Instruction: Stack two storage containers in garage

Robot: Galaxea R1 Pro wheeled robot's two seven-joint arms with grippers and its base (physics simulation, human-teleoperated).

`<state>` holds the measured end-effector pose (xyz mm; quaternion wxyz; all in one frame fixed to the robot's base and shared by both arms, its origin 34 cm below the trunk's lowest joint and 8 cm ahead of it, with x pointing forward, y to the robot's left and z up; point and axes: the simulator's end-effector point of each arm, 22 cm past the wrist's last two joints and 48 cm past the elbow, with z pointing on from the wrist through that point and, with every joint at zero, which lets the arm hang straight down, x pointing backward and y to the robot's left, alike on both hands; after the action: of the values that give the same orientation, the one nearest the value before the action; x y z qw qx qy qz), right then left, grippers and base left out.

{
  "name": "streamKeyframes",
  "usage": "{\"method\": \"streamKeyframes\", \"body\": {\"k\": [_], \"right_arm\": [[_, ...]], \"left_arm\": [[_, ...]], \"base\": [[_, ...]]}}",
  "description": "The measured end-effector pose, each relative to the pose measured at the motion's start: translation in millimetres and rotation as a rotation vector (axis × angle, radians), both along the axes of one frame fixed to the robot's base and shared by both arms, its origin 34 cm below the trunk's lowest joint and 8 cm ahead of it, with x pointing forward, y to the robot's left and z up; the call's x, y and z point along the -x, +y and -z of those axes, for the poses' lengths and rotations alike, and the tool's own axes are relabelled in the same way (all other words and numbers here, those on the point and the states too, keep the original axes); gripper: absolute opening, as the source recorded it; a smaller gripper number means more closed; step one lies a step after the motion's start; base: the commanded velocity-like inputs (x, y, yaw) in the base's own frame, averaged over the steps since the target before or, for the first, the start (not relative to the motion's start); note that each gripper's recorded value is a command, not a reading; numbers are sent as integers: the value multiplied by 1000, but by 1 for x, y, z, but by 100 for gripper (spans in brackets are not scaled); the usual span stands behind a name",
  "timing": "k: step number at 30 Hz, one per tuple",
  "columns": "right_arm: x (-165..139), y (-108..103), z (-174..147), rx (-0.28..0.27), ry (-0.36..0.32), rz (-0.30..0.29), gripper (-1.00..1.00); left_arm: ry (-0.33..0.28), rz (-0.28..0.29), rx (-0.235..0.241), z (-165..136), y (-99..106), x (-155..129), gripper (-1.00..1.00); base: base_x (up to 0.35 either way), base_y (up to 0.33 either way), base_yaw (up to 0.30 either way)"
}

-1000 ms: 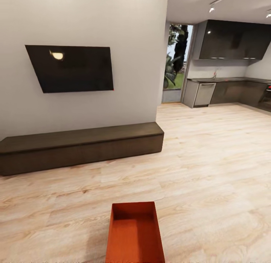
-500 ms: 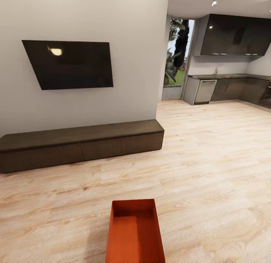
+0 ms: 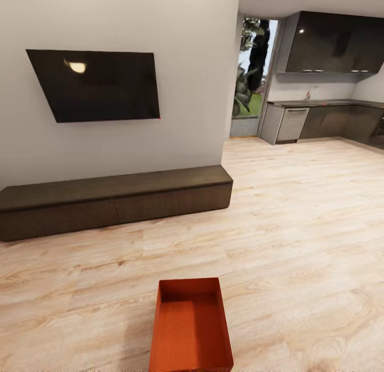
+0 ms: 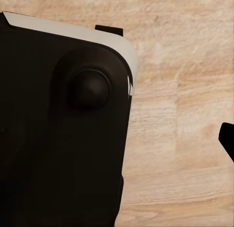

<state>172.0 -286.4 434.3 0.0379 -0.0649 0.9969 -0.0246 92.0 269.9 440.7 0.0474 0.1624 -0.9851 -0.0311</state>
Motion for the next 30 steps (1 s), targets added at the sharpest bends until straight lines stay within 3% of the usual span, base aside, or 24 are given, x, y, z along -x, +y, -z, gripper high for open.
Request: {"method": "streamKeyframes", "body": {"k": [30], "right_arm": [[19,0,1,1,48,-1,100]], "left_arm": [[48,0,0,-3,0,18,100]], "base": [[0,0,0]]}}
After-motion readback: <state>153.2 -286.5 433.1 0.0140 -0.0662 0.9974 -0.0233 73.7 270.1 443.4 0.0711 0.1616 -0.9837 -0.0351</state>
